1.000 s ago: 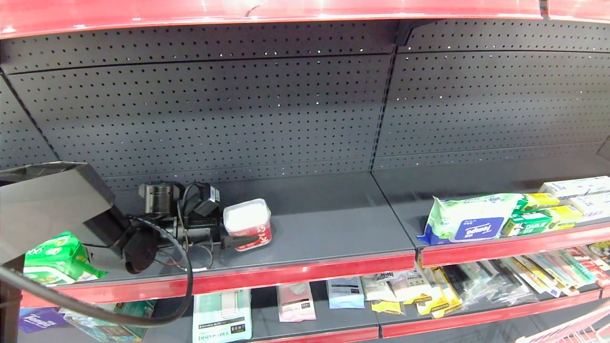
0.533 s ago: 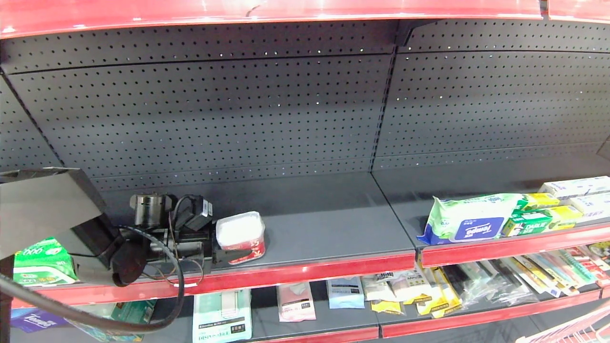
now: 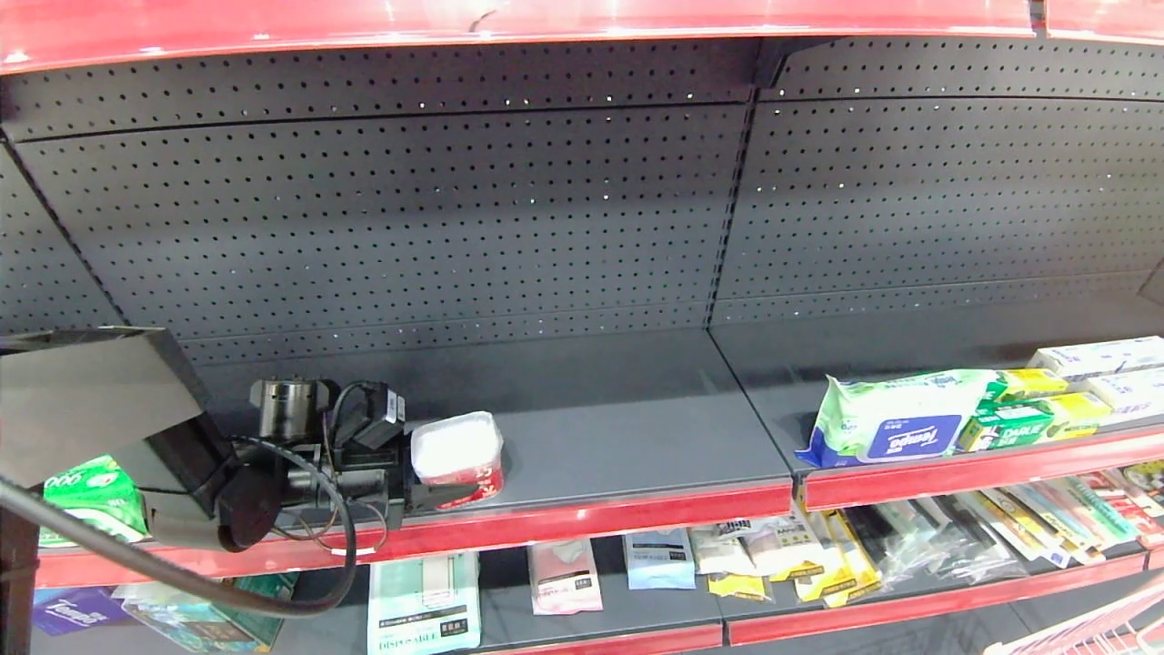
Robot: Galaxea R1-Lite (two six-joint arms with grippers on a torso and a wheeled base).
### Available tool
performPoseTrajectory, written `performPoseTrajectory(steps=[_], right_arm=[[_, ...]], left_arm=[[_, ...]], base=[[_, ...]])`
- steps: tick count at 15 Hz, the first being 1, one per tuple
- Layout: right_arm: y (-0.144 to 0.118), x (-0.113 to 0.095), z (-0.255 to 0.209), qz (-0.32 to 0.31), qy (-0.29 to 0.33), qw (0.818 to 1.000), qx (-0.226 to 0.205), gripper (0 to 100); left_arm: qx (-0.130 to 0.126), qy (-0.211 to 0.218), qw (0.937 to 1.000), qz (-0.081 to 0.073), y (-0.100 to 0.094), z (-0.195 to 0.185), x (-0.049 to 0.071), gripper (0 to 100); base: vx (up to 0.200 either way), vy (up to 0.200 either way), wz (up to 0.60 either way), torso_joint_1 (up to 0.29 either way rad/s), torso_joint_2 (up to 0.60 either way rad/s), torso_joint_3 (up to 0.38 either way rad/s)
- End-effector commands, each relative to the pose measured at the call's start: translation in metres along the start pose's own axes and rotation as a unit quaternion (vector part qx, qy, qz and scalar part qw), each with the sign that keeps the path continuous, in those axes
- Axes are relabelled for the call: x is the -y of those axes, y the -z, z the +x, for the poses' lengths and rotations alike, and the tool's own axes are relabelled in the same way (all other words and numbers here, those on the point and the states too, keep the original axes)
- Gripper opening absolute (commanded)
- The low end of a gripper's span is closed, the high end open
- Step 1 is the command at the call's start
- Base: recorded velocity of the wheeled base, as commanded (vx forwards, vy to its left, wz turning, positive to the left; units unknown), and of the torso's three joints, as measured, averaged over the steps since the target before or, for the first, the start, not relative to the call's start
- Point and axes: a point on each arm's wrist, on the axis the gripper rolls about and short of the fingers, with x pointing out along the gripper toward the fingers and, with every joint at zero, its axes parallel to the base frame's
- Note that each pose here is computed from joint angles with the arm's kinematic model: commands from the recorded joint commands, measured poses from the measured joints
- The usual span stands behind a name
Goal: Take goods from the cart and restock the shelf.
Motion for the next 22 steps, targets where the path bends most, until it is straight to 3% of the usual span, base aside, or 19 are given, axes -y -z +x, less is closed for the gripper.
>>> performPoseTrajectory(steps=[1, 6, 10, 13, 18, 22], right_arm=[[0.0, 0.0, 0.0, 0.0, 0.0, 1.0, -0.001, 0], [0.001, 0.0, 0.001, 0.0, -0.001, 1.0, -0.003, 0], [0.001, 0.0, 0.001, 0.0, -0.001, 1.0, -0.003, 0], [0.001, 0.0, 0.001, 0.0, -0.001, 1.0, -0.003, 0], [0.002, -0.001, 0.001, 0.0, -0.001, 1.0, -0.005, 0], [0.002, -0.001, 0.001, 0.0, -0.001, 1.0, -0.005, 0]], left_arm=[[-0.001, 0.002, 1.0, -0.002, 0.001, 0.001, 0.001, 0], [-0.002, 0.002, 1.0, 0.005, 0.001, 0.001, 0.002, 0], [-0.006, 0.006, 1.0, -0.005, 0.005, -0.001, 0.008, 0], [-0.003, -0.003, 0.9999, 0.01, 0.002, 0.0, 0.005, 0], [-0.006, -0.004, 0.9999, 0.008, 0.001, -0.001, 0.009, 0], [-0.014, -0.003, 0.9999, -0.006, 0.004, -0.003, 0.017, 0]], base=[[0.0, 0.0, 0.0, 0.0, 0.0, 0.0], [0.0, 0.0, 0.0, 0.0, 0.0, 0.0], [0.0, 0.0, 0.0, 0.0, 0.0, 0.0], [0.0, 0.0, 0.0, 0.0, 0.0, 0.0], [0.0, 0.0, 0.0, 0.0, 0.0, 0.0], [0.0, 0.0, 0.0, 0.0, 0.0, 0.0]])
